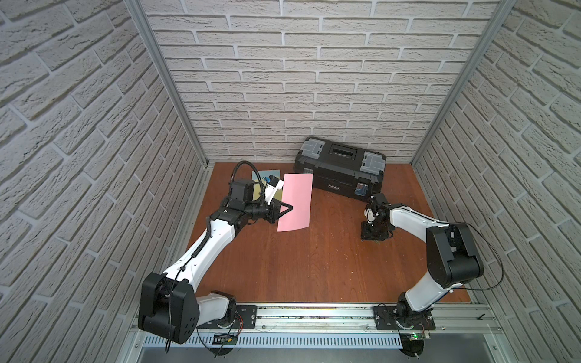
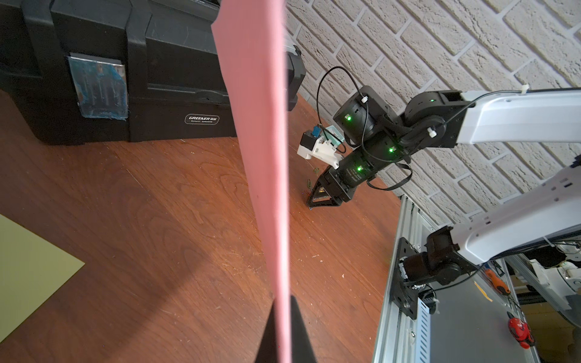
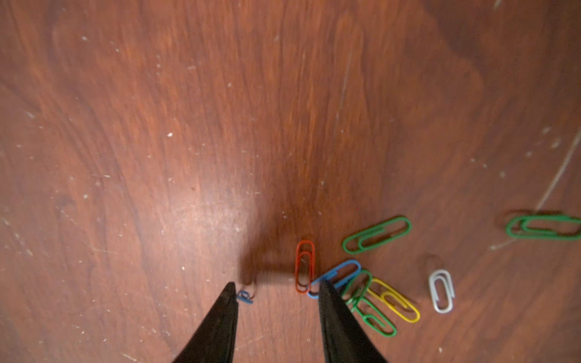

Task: Unclip the paperclips from the documents
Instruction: Place the paper clip at the center of the board, then place the document at the document.

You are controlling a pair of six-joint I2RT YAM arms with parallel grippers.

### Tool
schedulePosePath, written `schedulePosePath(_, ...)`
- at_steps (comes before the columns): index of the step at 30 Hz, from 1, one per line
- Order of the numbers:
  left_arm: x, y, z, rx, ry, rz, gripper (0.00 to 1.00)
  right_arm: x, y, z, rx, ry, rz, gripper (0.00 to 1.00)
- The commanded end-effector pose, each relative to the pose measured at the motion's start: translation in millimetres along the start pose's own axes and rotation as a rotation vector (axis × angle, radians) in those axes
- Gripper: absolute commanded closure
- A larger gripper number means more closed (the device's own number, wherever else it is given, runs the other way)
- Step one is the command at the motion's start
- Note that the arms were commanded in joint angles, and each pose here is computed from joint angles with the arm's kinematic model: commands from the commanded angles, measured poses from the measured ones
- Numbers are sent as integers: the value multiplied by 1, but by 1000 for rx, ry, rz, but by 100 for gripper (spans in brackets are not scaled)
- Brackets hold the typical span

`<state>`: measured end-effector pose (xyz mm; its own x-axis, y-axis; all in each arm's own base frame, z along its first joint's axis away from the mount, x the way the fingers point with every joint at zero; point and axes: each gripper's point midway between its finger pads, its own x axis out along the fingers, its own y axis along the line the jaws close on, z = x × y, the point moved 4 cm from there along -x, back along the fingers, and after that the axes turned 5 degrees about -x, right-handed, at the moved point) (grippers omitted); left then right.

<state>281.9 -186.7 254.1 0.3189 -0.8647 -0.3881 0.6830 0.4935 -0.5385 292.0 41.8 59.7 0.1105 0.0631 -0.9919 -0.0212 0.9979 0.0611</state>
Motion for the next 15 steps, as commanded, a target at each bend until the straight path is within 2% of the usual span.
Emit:
schedulePosePath(1,-3,0,9,25,-24,4,100,-5,-2,1,-19,-12,-37,55)
schedulePosePath(10,-3,4,11,21,-32,21,100,-22,2,6,-11,-91,-9,53)
schedulePosePath(15,-5,16,12,2,-41,96,100,-30,3,9,-10,-108,0,53)
